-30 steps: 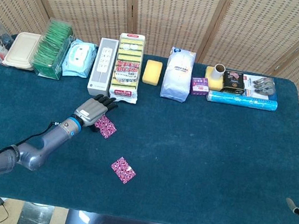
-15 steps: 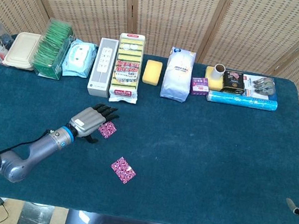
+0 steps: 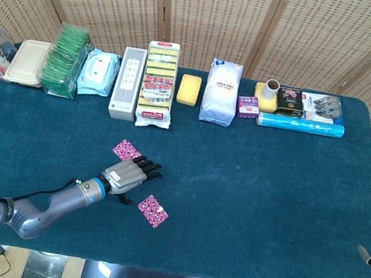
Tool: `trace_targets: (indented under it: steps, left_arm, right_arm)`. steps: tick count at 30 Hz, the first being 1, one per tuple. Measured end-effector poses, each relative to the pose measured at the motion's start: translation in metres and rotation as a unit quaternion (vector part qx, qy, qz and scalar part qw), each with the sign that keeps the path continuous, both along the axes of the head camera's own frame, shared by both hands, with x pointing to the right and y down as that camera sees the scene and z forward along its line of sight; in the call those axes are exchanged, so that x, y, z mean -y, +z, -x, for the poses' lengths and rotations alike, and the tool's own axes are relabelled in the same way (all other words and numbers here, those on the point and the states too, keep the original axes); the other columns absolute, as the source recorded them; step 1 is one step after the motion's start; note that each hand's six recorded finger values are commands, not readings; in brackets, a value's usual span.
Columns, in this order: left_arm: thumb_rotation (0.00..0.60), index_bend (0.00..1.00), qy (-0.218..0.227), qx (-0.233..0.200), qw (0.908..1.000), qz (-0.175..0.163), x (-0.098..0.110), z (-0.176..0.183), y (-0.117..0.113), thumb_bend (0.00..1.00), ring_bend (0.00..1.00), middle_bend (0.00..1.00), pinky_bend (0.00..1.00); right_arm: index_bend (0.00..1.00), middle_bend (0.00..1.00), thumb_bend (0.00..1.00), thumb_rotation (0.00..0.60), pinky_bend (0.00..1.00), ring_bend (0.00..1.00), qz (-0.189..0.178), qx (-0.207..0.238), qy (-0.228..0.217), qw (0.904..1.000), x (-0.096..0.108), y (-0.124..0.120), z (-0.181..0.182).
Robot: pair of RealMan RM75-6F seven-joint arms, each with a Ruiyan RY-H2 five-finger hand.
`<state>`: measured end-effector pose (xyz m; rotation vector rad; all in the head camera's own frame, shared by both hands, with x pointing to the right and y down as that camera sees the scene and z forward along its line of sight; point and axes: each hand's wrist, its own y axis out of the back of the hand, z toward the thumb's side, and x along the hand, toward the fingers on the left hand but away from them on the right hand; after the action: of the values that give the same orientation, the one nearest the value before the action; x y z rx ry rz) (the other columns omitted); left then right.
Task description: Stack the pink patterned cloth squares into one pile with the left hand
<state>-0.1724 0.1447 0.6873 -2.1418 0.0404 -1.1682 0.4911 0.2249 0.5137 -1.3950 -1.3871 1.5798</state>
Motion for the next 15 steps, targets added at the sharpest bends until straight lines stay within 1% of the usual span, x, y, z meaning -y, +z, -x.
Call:
trace_targets:
  steps: [5, 9, 15]
  left_arm:
    - [0.6, 0.1, 0.006, 0.0, 1.0, 0.007, -0.013, -0.009, 0.003, 0.19, 0.0, 0.0, 0.03]
    - [0.6, 0.13, 0.011, 0.0, 0.9999, 0.006, -0.024, -0.017, 0.006, 0.19, 0.0, 0.0, 0.03]
    - [0.6, 0.14, 0.021, 0.001, 0.9998, -0.002, -0.033, -0.029, 0.008, 0.19, 0.0, 0.0, 0.03]
  right_arm:
    - [0.14, 0.05, 0.04, 0.6, 0.0, 0.0, -0.001, 0.002, 0.002, 1.0, 0.0, -0.001, -0.001]
    - [0.14, 0.05, 0.04, 0.6, 0.0, 0.0, -0.002, 0.005, 0.002, 1.0, 0.0, -0.001, -0.002]
    - [0.14, 0.05, 0.04, 0.6, 0.0, 0.0, -0.002, 0.007, 0.003, 1.0, 0.0, -0.002, -0.003]
